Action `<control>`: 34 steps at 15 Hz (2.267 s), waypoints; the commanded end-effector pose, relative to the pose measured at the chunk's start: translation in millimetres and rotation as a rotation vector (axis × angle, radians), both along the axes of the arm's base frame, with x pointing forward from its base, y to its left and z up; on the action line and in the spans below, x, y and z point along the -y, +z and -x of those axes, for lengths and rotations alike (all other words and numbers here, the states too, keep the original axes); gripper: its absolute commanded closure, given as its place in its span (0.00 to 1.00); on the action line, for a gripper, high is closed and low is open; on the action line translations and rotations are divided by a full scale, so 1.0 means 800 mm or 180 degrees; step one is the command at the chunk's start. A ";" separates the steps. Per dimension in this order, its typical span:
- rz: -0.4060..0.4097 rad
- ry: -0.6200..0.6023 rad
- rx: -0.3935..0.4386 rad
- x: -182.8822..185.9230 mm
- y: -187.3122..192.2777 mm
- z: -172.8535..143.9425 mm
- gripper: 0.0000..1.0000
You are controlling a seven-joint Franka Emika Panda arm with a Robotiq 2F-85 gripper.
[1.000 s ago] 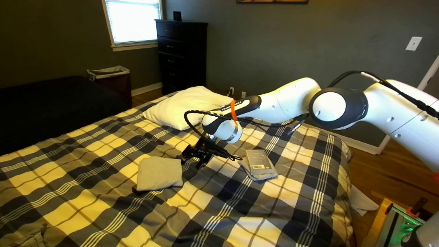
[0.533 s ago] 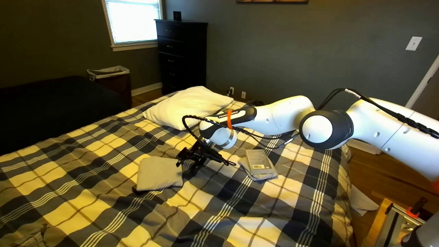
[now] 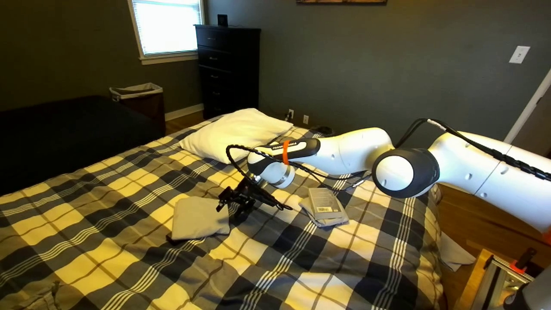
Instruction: Put the grey clothing on the book
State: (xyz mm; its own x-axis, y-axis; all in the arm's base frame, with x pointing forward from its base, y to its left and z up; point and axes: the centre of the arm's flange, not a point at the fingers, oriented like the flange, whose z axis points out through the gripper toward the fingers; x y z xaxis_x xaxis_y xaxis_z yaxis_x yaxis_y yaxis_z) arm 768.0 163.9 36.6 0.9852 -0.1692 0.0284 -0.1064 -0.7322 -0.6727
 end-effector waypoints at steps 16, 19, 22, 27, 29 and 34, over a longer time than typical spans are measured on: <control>0.0093 0.0049 0.0279 -0.011 -0.029 -0.017 0.00; 0.0086 0.0077 0.0504 -0.022 -0.034 -0.025 0.00; -0.0053 0.0190 0.0529 -0.037 -0.045 -0.030 0.02; -0.0208 0.0179 0.0526 -0.043 -0.059 -0.028 0.46; -0.0261 0.0133 0.0519 -0.039 -0.066 -0.028 0.61; -0.0260 -0.0048 0.0378 -0.028 -0.071 -0.023 0.47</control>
State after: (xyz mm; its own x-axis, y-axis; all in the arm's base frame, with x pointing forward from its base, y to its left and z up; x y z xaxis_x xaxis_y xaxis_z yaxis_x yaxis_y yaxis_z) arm 752.3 180.5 11.0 0.9729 -0.1607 0.1666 0.0152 -0.6739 -0.7387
